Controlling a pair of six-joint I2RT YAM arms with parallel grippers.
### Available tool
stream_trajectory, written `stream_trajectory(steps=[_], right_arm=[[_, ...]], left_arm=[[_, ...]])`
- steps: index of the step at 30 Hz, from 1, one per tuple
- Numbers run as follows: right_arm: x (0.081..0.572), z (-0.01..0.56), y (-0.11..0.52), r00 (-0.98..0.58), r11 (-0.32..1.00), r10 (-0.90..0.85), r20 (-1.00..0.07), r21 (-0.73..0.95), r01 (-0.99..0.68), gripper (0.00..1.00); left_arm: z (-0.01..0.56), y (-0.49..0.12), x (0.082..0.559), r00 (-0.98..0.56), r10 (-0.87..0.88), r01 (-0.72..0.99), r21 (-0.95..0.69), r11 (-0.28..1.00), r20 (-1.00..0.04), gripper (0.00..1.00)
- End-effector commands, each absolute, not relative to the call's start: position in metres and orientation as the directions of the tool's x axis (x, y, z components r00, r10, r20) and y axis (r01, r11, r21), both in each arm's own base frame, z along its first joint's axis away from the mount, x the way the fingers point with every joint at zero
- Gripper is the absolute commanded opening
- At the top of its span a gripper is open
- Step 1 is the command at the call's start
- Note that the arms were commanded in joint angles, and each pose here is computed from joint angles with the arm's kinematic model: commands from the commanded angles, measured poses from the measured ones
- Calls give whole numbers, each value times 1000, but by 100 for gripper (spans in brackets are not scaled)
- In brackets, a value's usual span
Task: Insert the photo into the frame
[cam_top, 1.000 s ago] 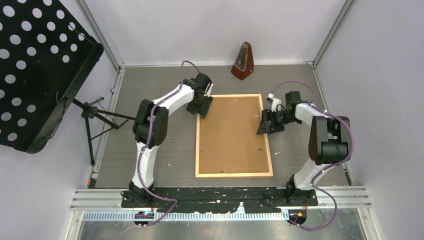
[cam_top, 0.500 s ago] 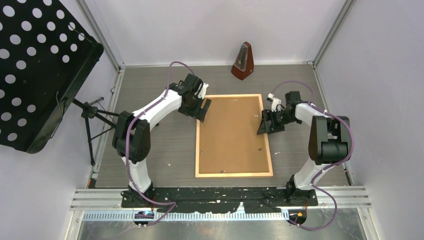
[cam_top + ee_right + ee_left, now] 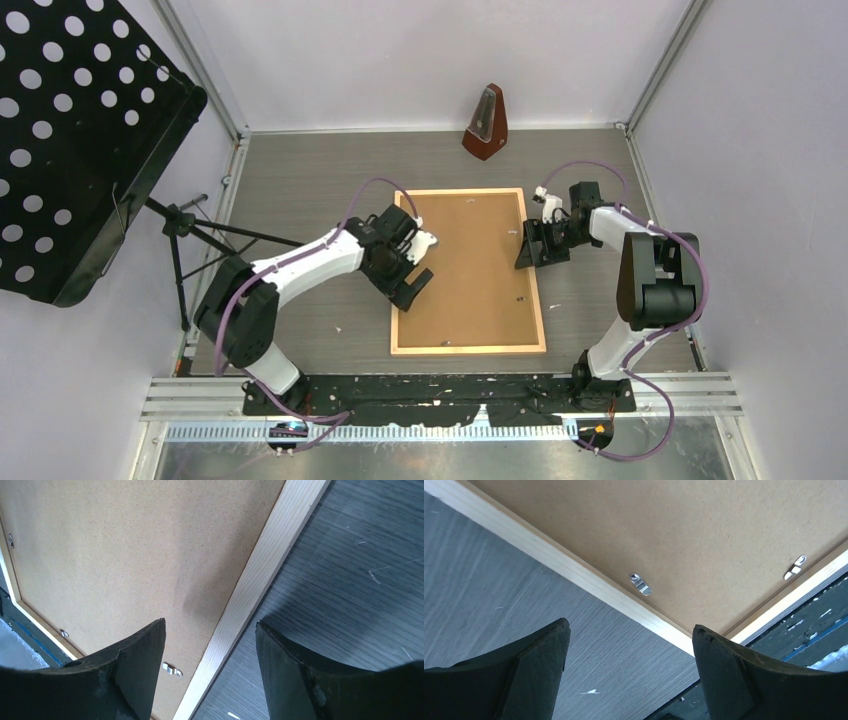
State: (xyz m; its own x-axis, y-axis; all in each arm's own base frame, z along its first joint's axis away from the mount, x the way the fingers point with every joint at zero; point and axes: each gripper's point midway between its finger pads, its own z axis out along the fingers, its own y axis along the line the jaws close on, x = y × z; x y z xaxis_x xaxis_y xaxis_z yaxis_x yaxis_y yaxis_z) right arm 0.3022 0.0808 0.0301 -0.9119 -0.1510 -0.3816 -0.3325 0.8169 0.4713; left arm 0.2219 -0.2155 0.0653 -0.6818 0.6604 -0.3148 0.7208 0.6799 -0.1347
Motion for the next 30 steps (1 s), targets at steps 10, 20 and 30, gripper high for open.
stream_trajectory(steps=[10, 20, 30], right_arm=[[313, 31, 64, -893, 857, -155, -423, 392, -334, 72], [313, 27, 60, -902, 853, -133, -412, 416, -316, 72], [312, 27, 58, -905, 850, -121, -407, 429, -306, 73]], left_arm=[[39, -228, 236, -724, 624, 674, -107, 731, -295, 83], [22, -230, 237, -756, 607, 643, -108, 758, -245, 81], [25, -228, 239, -753, 606, 643, -94, 760, -257, 63]])
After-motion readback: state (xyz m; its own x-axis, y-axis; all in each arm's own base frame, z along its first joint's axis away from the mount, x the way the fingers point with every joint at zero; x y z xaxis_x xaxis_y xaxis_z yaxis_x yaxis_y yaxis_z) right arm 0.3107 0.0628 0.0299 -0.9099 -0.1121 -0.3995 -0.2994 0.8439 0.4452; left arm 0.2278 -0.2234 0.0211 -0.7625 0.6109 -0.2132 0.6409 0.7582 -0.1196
